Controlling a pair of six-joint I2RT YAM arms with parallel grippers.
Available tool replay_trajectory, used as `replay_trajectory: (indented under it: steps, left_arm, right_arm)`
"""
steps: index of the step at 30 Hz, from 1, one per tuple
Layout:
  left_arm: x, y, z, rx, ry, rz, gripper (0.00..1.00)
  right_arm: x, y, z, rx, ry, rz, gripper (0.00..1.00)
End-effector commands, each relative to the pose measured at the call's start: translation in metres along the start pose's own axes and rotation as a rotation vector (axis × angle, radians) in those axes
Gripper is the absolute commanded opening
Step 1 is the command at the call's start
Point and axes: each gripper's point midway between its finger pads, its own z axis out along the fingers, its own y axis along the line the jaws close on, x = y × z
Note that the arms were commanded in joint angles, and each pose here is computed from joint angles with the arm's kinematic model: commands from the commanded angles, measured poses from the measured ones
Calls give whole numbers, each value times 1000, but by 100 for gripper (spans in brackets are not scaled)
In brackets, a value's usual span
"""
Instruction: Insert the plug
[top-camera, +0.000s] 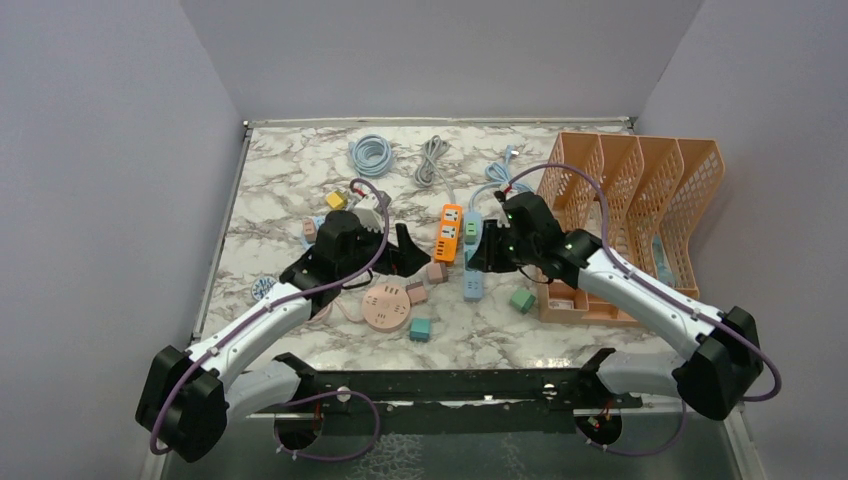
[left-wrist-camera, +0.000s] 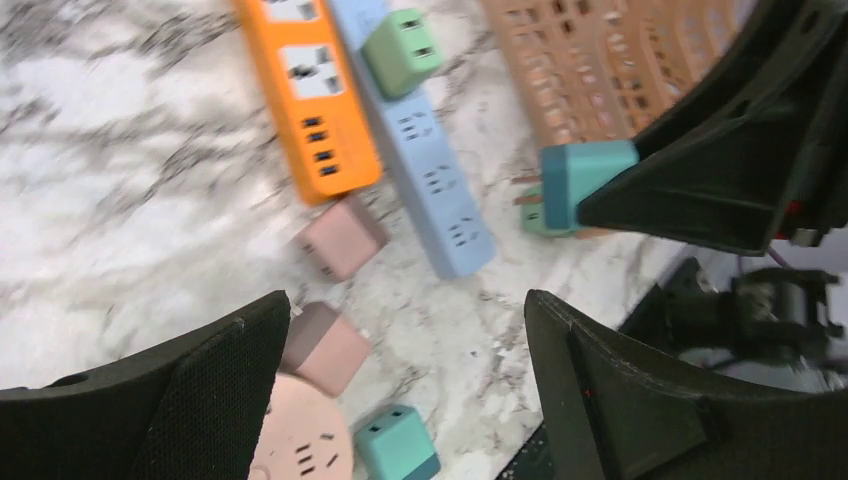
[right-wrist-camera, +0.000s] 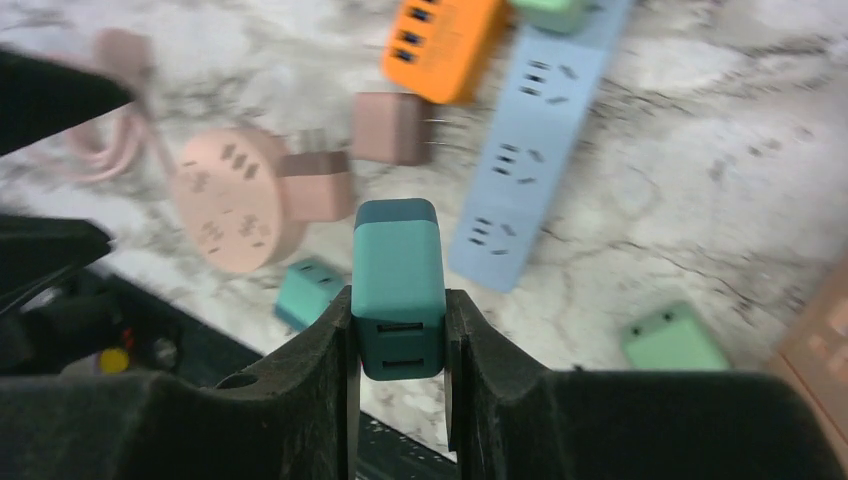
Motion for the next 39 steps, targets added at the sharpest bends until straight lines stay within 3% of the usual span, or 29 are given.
replay_trajectory:
  steps: [1, 9, 21, 39]
  left_arm:
    - [-7, 39, -8, -189, -161, -101, 88]
    - [6, 60, -20, -264, -217, -115, 87]
    - [6, 66, -28, -292, -258, -117, 88]
    - [5, 69, -31, -307, -283, -115, 88]
  right_arm:
    - [-2, -49, 0, 337, 38, 60, 1]
    - [-15, -65, 31, 536, 169, 41, 1]
    - [-26, -64, 76, 545, 238, 28, 1]
    - [-7, -85, 83, 622, 330, 36, 1]
